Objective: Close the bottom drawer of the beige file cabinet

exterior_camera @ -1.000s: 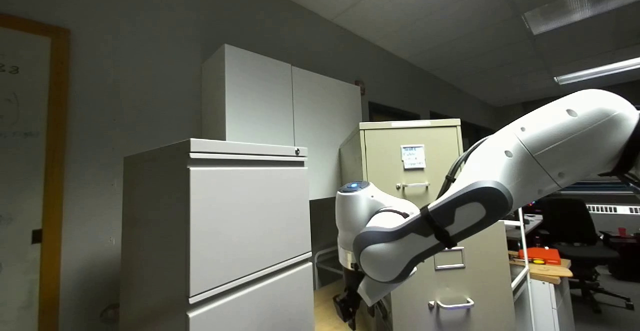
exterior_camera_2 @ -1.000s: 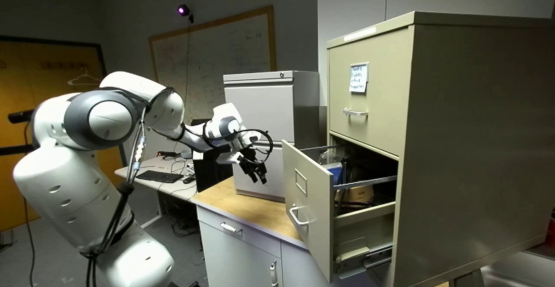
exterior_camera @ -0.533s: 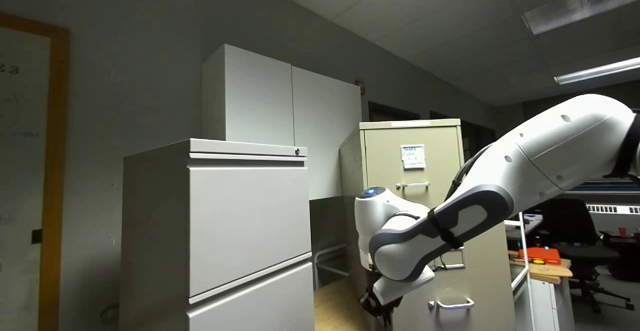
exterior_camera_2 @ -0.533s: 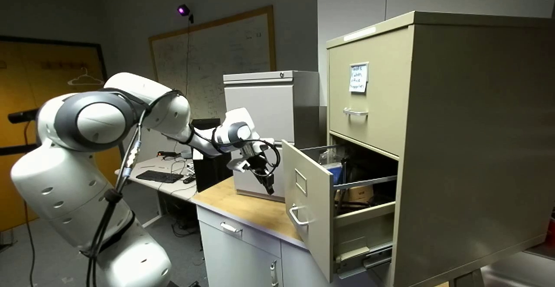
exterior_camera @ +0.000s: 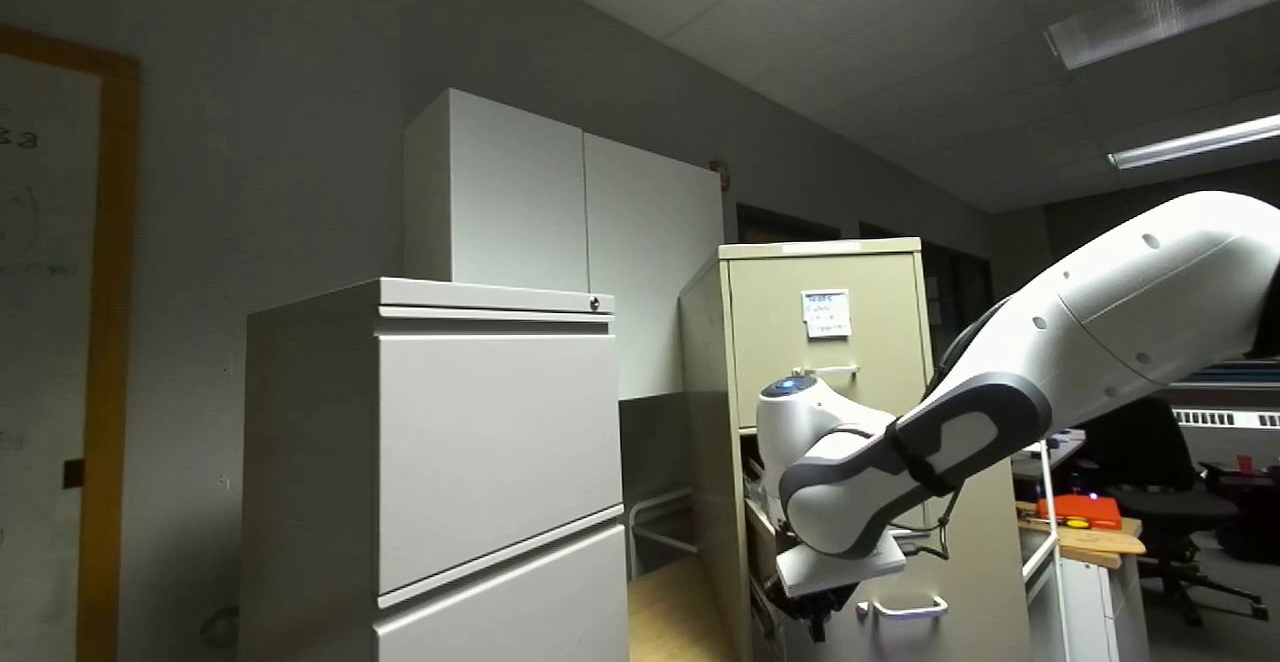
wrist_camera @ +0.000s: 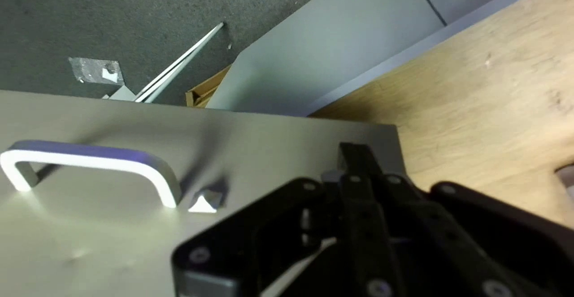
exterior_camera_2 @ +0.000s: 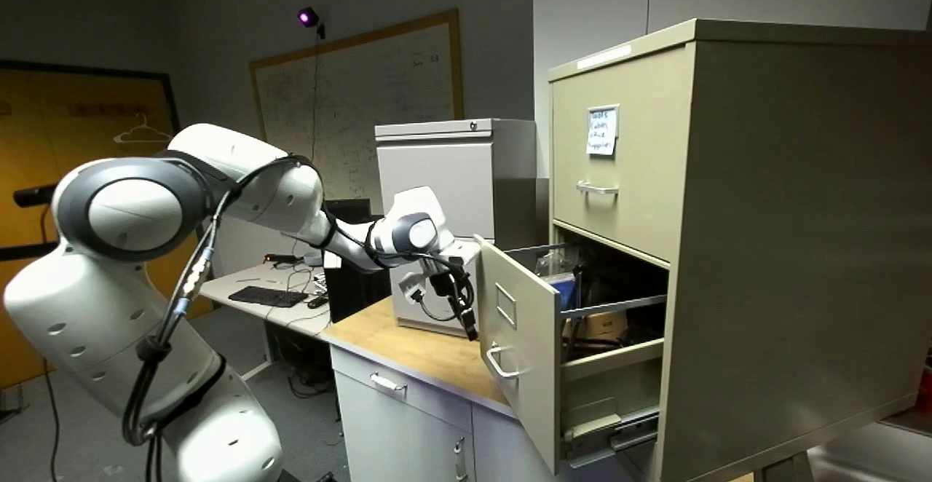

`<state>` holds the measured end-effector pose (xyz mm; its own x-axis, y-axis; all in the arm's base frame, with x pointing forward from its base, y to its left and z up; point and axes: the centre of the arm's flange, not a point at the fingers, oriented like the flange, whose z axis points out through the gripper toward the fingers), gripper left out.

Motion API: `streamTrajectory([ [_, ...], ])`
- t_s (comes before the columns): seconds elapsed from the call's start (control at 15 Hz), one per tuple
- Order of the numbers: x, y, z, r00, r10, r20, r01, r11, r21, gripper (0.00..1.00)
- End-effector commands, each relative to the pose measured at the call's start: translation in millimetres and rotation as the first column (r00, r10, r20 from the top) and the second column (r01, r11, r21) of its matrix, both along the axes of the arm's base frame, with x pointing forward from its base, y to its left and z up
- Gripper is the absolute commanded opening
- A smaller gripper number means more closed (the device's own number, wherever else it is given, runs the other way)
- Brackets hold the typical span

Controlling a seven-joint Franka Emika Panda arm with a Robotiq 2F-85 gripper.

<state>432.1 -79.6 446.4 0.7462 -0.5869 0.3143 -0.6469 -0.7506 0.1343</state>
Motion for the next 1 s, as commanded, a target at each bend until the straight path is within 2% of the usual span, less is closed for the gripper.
streamTrajectory([
  [0.0, -9, -22, 13, 0.981, -0.139, 0.137, 0.145, 0.989, -0.034, 0.00],
  [0.4, -11, -38, 12, 0.898, -0.305, 0.317, 0.322, 0.947, -0.001, 0.00],
  [0.93, 12, -47, -4, 0.731, -0.398, 0.554, 0.453, 0.891, 0.042, 0.00],
])
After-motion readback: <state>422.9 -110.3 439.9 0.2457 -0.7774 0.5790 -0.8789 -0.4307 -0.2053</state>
